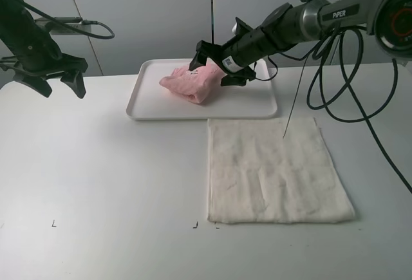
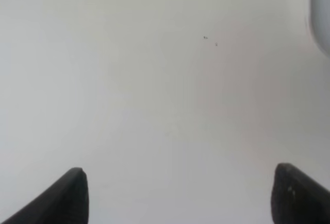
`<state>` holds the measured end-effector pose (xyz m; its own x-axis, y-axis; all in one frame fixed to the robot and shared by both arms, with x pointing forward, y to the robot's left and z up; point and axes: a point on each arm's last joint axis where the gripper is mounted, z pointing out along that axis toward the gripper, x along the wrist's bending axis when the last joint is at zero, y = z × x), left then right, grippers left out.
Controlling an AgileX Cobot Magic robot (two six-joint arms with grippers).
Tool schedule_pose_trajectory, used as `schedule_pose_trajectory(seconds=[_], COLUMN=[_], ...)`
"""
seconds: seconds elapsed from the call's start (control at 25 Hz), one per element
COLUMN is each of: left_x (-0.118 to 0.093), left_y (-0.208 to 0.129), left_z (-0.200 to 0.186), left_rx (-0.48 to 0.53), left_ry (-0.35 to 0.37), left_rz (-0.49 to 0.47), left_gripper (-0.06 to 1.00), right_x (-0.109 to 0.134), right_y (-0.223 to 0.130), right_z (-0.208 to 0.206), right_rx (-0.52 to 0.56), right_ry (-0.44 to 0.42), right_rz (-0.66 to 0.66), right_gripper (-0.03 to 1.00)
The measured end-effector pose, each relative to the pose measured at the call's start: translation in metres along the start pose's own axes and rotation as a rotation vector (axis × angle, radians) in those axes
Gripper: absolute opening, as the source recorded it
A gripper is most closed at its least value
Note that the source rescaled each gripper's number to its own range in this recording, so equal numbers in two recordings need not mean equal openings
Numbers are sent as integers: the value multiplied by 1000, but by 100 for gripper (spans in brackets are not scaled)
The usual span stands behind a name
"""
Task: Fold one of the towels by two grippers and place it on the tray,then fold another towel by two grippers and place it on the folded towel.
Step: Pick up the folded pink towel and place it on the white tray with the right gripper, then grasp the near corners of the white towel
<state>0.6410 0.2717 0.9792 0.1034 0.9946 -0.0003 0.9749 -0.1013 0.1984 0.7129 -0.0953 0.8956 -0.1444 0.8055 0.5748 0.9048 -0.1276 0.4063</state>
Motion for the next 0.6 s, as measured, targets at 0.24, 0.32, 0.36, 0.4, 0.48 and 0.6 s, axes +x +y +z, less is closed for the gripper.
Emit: schedule_pose_trajectory(seconds=[0.24,0.32,0.36,0.4,0.48,0.6], left_x=[-6,-8,-9,-10,-14,-30], left_y=[1,1,1,1,0,-2], left_z=[0,0,0,0,0,-1], left_rx=[-8,-10,-12,-11,1,10], left_ry=[-65,-87,-99,-110,-122,-133], left_rz=[4,18,21,30,66,145], left_gripper=[91,91,91,91,91,91], right_x=[-7,-11,-11,-13,-15,-17], right_y=[29,34,37,39,42,43], right_z=[-62,-82,-92,-102,-120,-151], right_rx=[-24,-10,-5,6,25,43], right_ry=[-170,-204,-222,-237,-272,-326], right_rz=[-117,-137,-153,-161,-183,-214], right_gripper=[100,100,100,100,100,100])
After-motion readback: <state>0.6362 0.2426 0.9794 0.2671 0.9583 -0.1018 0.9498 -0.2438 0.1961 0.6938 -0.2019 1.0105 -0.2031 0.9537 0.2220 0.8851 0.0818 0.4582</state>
